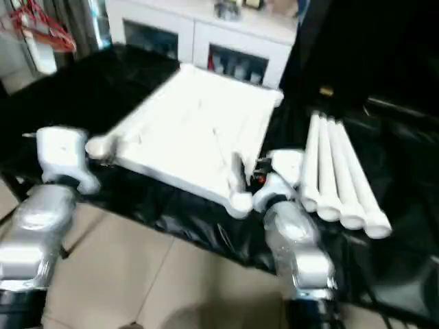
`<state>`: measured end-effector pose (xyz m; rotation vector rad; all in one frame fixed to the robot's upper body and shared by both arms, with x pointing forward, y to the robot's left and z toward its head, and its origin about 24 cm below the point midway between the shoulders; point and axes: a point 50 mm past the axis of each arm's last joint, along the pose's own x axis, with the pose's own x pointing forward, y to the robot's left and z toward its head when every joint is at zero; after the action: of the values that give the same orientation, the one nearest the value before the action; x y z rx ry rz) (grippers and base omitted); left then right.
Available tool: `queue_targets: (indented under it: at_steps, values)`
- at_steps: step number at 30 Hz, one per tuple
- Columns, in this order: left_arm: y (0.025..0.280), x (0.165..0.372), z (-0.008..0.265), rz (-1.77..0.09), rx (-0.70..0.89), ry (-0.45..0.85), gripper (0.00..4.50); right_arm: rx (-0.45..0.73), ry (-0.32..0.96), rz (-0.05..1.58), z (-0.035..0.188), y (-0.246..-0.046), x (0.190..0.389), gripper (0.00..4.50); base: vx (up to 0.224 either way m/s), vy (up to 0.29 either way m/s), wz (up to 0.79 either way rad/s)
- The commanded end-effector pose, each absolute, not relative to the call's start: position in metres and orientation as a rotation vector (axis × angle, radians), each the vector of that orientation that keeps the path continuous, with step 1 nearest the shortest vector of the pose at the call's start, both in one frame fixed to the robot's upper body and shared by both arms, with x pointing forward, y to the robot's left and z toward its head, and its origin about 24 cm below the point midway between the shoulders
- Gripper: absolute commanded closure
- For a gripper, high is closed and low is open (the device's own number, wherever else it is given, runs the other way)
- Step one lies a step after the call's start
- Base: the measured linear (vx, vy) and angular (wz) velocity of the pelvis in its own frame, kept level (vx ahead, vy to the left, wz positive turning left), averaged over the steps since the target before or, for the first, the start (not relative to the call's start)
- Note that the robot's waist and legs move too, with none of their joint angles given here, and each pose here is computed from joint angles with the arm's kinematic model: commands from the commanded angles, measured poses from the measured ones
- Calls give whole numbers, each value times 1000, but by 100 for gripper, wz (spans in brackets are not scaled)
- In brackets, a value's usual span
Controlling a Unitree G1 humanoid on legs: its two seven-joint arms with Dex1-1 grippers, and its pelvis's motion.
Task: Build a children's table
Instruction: Move to table
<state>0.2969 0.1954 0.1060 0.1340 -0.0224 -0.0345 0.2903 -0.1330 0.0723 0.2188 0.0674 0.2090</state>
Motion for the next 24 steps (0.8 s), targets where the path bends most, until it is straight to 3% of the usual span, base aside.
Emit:
queue_targets:
  at_steps: [1, 8, 16, 24]
  values:
    - [183, 303, 111, -82, 116, -38, 46, 212, 45, 164, 75, -147, 291, 78, 89, 5, 1]
    - [179, 303, 111, -116, 107, -38, 46, 193, 55, 151, 70, -153, 281, 78, 139, -82, -20]
    - [174, 296, 104, -176, 122, -17, 46, 166, 68, 180, 69, -149, 280, 78, 150, 9, -56]
    - [178, 292, 100, -176, 145, -3, 46, 124, 73, 237, 71, -146, 283, 78, 40, -63, 0]
